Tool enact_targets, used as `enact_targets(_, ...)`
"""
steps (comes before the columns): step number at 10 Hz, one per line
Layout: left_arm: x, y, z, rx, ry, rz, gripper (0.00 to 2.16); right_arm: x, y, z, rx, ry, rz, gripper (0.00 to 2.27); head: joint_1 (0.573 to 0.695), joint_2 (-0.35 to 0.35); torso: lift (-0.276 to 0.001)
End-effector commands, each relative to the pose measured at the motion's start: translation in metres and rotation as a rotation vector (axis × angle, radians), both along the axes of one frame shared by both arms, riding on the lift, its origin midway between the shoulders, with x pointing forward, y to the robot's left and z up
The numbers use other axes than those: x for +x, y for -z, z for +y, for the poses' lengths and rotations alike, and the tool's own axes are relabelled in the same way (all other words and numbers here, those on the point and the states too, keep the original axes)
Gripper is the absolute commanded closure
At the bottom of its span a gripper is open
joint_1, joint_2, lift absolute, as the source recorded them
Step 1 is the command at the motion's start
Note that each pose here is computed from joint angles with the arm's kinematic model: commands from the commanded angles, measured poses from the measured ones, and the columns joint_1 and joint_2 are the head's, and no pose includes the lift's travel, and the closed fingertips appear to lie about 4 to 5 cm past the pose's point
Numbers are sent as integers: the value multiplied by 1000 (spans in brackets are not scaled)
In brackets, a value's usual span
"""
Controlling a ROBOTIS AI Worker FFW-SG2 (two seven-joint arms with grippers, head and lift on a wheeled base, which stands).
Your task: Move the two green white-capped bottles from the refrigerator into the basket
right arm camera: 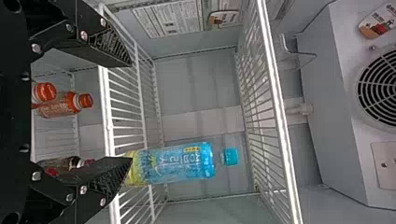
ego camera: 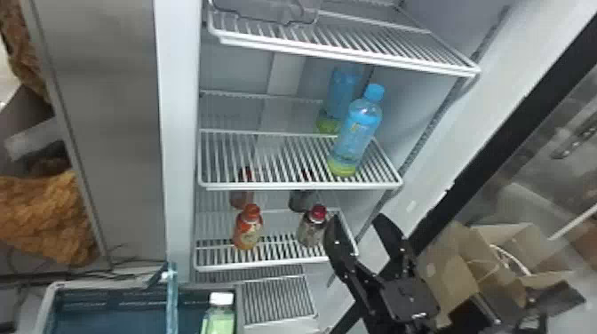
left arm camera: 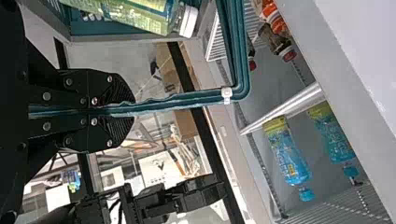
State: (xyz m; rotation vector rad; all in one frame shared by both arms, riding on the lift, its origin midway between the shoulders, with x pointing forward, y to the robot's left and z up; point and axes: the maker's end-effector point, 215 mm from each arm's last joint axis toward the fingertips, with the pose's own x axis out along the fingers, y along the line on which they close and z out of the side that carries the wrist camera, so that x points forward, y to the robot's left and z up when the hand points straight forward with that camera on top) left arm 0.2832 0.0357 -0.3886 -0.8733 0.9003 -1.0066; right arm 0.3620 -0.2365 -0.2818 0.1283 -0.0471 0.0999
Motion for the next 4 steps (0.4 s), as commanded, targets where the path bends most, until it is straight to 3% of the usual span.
enact_targets(1,0,0,0,0,0,0,1202,0,0,1,-1,-1,-1,358,695,-350,-4)
enact_targets(4,0,0,0,0,0,0,1202,0,-2,1,-1,-1,-3,358,695,-350,-4)
